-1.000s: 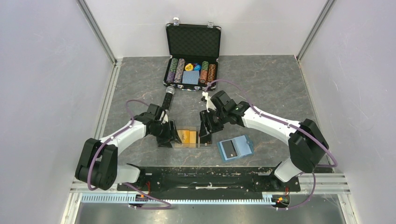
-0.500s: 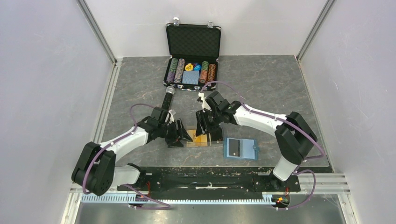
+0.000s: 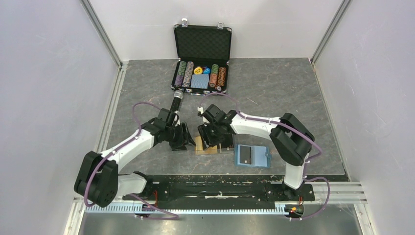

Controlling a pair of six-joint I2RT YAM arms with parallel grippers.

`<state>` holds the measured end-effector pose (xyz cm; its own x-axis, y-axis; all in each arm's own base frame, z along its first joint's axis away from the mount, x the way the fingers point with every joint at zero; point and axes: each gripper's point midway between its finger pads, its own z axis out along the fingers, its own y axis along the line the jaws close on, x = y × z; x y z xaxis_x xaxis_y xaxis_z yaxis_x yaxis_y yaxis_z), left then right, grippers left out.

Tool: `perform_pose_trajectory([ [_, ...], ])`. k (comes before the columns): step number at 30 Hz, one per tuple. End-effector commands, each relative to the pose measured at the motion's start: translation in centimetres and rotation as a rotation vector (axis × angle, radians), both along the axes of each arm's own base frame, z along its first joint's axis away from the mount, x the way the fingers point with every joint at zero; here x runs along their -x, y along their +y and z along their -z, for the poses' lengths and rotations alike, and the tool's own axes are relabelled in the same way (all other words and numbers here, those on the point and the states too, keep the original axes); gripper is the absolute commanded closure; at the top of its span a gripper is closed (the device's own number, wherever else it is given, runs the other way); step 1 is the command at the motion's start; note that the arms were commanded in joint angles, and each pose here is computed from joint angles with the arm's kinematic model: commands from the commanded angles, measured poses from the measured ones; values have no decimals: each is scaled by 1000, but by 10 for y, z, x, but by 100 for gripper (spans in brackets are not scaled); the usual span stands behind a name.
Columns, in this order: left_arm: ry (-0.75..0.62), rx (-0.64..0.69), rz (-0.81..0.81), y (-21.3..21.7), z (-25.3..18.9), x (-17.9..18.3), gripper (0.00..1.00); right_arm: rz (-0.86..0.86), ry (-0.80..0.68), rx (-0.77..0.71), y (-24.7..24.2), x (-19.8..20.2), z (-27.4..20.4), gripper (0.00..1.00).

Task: Put the credit cards into the card holder
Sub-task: Move the storage box to the center of the board, then pick up the credit card from the storage box.

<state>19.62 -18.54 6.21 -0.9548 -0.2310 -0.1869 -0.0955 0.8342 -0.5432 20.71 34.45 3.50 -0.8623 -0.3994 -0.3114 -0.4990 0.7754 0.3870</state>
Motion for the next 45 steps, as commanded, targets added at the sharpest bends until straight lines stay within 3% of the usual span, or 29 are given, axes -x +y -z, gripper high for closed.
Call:
perform_pose_trajectory([
  [1,-34,-15,30,-2,0,-9,40,-7,-88,51,8,-16,-2,50],
  [7,-17,17,45,-9,5,-7,48,-33,-84,61,17,-14,8,57],
  [12,-5,15,35,-8,10,-5,49,-32,-74,29,23,-12,3,89],
  [15,5,17,36,-9,13,-4,50,-39,-62,4,28,-10,-2,100],
  [21,20,-2,45,-7,18,-2,50,-34,-60,-30,32,-8,-16,99],
  [30,39,-31,63,-5,26,2,51,-34,-71,-89,40,-10,-29,75],
  [41,54,-53,80,-4,34,8,52,-3,-98,-143,48,-15,-48,76],
  [43,56,-57,79,-4,35,8,52,30,-106,-87,37,-18,-38,72],
  [45,50,-57,79,-4,34,8,52,55,-109,-36,26,-18,-28,61],
])
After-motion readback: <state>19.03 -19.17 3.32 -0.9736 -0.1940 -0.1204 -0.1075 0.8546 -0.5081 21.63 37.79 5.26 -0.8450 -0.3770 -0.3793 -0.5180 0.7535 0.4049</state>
